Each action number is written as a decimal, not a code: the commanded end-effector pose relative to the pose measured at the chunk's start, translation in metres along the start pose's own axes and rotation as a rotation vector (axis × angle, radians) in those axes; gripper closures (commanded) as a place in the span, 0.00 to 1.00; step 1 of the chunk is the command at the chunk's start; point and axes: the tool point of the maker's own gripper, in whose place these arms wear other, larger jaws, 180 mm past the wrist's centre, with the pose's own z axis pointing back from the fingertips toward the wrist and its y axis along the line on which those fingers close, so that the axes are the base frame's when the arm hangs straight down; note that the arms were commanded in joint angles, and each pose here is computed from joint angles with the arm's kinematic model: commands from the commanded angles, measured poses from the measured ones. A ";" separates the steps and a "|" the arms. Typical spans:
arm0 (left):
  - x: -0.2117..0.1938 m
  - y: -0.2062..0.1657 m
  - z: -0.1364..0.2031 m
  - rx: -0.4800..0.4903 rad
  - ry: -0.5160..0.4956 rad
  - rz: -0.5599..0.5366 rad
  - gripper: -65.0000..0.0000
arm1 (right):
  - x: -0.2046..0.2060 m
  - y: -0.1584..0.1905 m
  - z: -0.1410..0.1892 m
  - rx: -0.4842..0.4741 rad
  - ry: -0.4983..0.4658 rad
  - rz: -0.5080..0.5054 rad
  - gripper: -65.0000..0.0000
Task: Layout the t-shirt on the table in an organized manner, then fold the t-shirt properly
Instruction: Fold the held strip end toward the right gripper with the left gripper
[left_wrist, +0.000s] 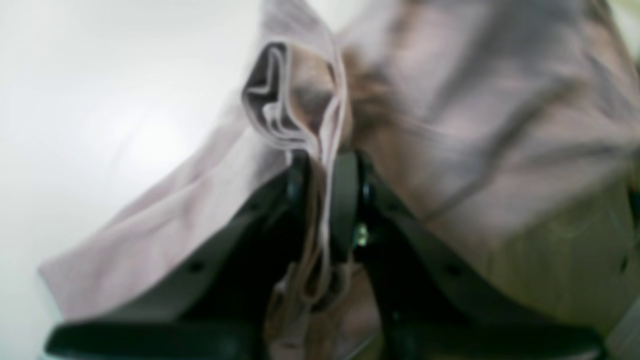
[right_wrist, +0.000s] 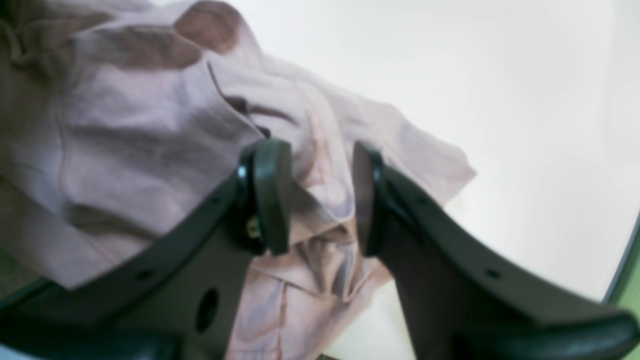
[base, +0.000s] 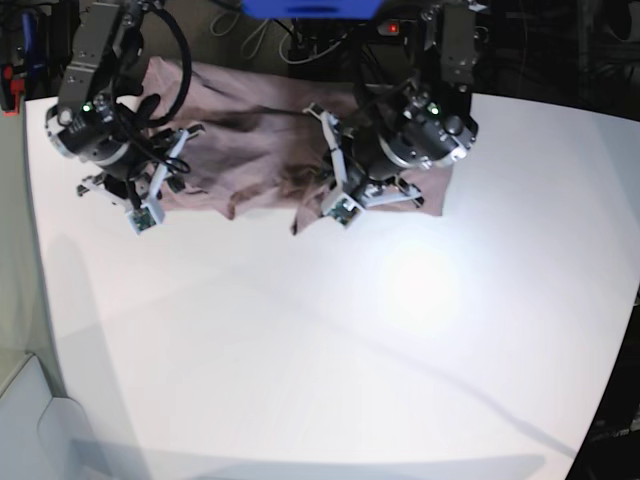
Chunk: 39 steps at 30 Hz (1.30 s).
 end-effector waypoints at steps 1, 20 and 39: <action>0.016 0.001 0.003 0.006 -0.058 0.022 1.00 | 0.009 -0.003 0.004 -0.008 -0.039 0.005 0.67; 0.018 -0.022 -0.003 -0.013 -0.042 0.026 1.00 | 0.005 -0.001 0.004 -0.002 -0.029 0.003 0.67; 0.032 -0.049 0.020 -0.228 -0.154 0.096 0.47 | 0.003 -0.006 0.005 -0.017 -0.026 -0.006 0.67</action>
